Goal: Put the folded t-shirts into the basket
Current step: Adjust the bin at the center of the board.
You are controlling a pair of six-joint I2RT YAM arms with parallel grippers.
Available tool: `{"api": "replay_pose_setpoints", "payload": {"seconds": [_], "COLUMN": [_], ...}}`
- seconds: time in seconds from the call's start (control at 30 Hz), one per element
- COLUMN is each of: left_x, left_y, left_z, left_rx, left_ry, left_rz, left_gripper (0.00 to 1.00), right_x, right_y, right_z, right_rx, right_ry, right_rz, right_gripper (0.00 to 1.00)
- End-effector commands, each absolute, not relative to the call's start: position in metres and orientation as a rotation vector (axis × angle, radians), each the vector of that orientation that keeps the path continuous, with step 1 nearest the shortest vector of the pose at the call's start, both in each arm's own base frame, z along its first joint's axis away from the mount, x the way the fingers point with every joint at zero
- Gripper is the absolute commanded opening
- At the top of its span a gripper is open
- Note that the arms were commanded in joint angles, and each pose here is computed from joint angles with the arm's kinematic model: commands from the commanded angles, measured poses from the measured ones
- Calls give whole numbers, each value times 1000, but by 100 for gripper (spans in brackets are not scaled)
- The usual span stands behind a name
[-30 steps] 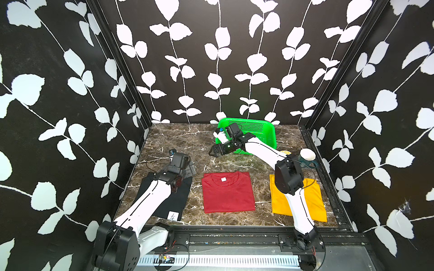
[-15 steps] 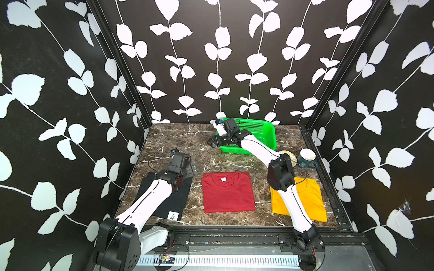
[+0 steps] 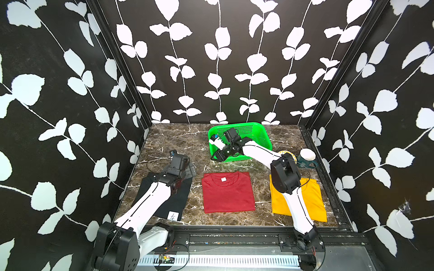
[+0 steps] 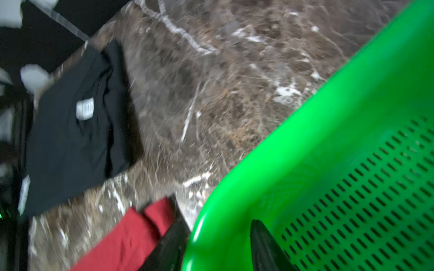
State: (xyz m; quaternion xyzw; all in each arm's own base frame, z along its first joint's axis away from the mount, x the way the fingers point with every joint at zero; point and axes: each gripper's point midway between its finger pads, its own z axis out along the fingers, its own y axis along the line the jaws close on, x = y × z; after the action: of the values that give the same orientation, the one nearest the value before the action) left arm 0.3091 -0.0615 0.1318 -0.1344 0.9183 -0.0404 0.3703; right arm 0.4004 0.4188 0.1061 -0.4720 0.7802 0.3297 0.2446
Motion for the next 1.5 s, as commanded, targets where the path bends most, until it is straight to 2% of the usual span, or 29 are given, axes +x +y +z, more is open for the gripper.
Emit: {"api": "replay_pose_setpoints", "payload": {"seconds": [0.0,0.17,0.37,0.77,0.9,1.0,1.1,1.47], "left_x": [310,312,311,312,313,314,314,303], "left_y": [-61,-65,-66,-67,-70,-74,-81,-119], "left_z": [130,125,124,119,115,113,115,157], "left_rx": [-346,-340,-341,-337,-322,-309,-261,7], "left_ry": [2347,2371,2374,2392,2408,2426,2438,2298], "left_rz": [-112,-128,-135,-130,-137,-152,-195,-427], "left_gripper": [98,98,99,98,99,99,99,98], "right_x": [381,364,343,328,332,329,322,282], "right_y": [413,405,410,408,407,409,411,394], "right_z": [130,130,126,108,113,123,141,240], "right_rx": [-1577,-1764,-1928,-2147,-2130,-2092,-2033,-1541], "right_ry": [1830,1652,1475,1239,1246,1250,1264,1452], "right_rz": [798,717,650,411,385,416,480,737], "right_gripper": [42,32,28,21,27,37,41,48]}}
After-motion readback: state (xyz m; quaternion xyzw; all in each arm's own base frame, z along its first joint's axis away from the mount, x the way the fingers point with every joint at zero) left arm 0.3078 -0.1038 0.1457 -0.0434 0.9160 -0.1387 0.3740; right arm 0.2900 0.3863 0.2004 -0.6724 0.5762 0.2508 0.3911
